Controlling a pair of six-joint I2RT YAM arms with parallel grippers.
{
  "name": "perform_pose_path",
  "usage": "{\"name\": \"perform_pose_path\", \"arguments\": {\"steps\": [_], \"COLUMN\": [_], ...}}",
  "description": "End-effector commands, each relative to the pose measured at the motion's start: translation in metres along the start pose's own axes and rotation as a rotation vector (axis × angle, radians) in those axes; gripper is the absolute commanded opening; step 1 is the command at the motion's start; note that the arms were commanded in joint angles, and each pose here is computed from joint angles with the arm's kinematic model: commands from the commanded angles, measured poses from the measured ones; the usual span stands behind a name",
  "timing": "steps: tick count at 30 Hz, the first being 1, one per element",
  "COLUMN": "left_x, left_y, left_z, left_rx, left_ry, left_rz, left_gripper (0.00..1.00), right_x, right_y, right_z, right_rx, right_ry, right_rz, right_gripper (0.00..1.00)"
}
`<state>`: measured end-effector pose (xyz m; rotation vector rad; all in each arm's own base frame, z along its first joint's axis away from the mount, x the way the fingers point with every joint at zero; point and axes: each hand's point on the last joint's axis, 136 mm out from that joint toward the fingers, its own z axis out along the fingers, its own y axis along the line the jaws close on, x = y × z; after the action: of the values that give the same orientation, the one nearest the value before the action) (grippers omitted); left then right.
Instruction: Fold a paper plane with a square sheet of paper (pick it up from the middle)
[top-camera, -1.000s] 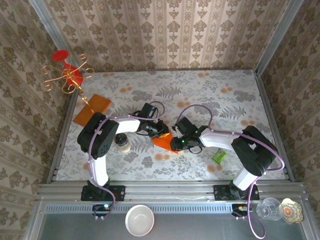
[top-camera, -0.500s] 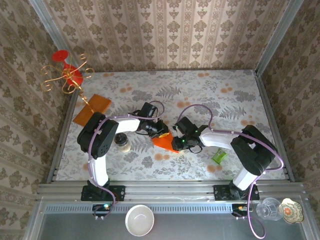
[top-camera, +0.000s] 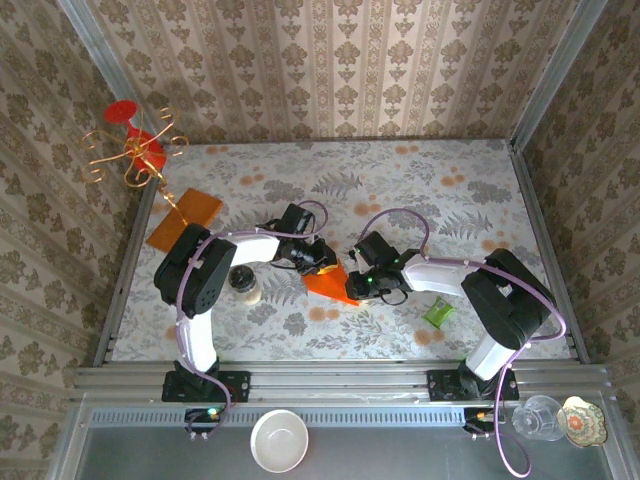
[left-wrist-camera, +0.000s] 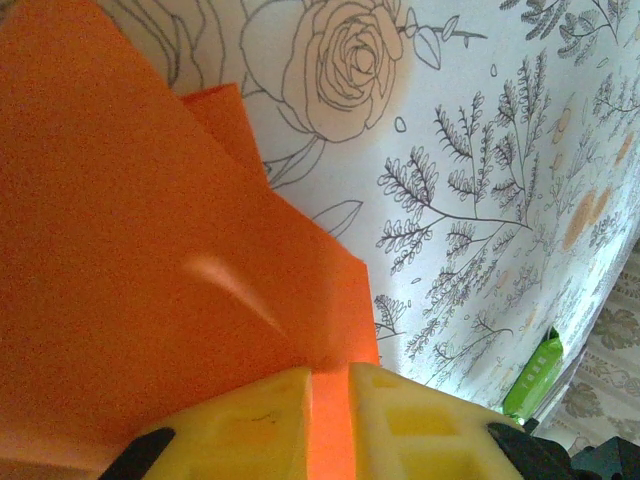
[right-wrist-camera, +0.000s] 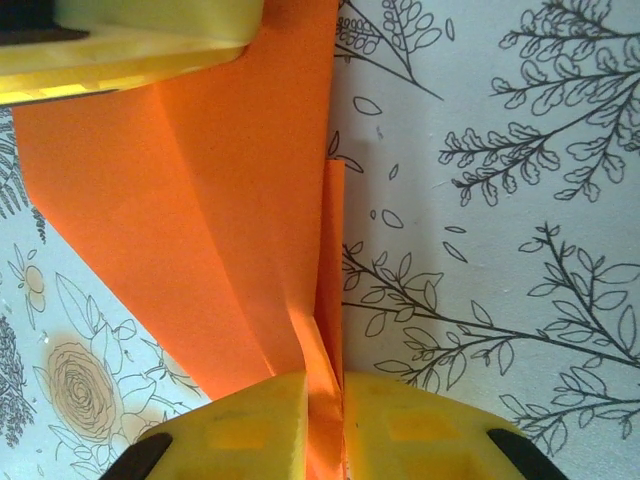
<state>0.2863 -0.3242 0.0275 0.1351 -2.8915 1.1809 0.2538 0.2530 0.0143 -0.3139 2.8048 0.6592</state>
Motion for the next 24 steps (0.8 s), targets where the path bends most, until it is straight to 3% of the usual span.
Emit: {"name": "perform_pose_path", "arguments": {"steps": [1,18,24], "left_x": [0.003,0.012,0.019], "left_y": [-0.018,0.026,0.052], "left_z": [-0.008,0.014,0.018], "left_rx": [0.020,-0.100,-0.189], "left_ry": [-0.006,0.035,0.056], "left_rz": [0.054,-0.036,-0.075], "left_gripper": [0.19,0.17,0.16], "right_x": [0.024,0.024,0.006], "right_y": [-0.006,-0.010,0.001], "right_z": [0.017,0.017,-0.004], "right_rx": [-0.002,0.005,-0.023], "right_ry": [0.084,0.087,0.014], "right_rz": [0.022,0.054,0.074], "right_gripper": [0.18,0.17,0.22]}}
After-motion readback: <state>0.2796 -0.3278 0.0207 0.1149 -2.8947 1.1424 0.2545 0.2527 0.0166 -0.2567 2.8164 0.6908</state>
